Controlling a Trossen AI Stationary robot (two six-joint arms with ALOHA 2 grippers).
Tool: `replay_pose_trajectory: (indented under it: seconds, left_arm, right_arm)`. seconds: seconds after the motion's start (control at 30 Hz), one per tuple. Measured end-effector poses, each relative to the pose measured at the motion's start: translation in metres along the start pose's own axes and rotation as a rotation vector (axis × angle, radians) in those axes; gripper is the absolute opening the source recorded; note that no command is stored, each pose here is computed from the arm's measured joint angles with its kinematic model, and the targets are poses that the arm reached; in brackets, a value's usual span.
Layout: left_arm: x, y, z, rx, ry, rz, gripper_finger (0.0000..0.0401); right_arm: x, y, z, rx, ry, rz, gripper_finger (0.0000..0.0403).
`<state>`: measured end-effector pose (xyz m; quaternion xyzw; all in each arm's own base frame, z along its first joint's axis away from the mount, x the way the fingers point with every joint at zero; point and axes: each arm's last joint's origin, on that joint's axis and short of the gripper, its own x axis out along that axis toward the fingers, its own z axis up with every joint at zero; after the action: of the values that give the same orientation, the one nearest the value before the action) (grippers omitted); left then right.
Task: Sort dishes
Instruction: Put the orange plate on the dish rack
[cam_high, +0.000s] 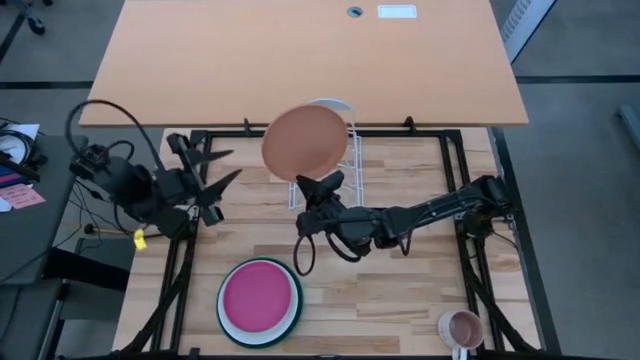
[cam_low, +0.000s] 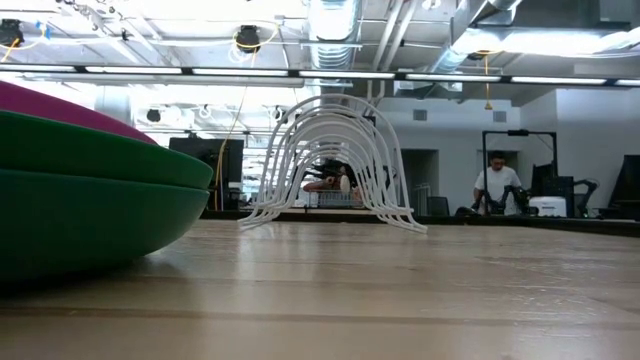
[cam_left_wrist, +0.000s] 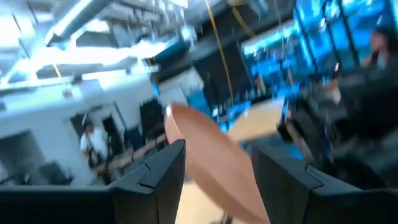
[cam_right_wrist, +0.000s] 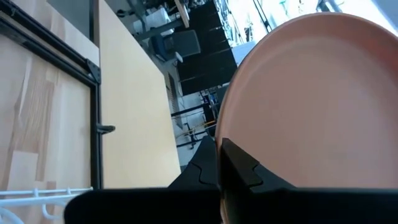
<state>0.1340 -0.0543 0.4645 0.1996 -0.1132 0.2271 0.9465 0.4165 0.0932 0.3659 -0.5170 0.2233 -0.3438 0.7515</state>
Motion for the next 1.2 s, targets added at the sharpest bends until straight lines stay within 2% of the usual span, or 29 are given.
replay_pose_trajectory:
  seconds: [0.13, 0.4, 0.53, 0.83, 1.2]
  left_arm:
    - [0.003, 0.005, 0.002, 0.046, -0.021, 0.025, 0.0192]
    - [0.022, -0.009, -0.008, 0.16, 0.008, 0.043, 0.0285]
    - [0.034, -0.01, -0.012, 0.171, 0.014, 0.096, 0.0313]
    - [0.06, -0.007, -0.023, 0.161, 0.018, 0.235, 0.0318]
    - [0.096, -0.022, -0.054, 0.323, 0.122, 0.269, 0.0315]
  right_arm:
    - [0.0, 0.0, 0.0, -0.001, 0.0, 0.0, 0.0]
    - [0.003, -0.001, -0.002, 0.0, 0.004, -0.002, 0.0]
    - [0.004, -0.001, -0.002, 0.0, 0.006, -0.003, 0.0]
    - [0.005, -0.001, -0.003, 0.025, 0.01, -0.002, 0.0008]
    - [0.009, -0.001, -0.005, 0.059, 0.019, -0.005, 0.001]
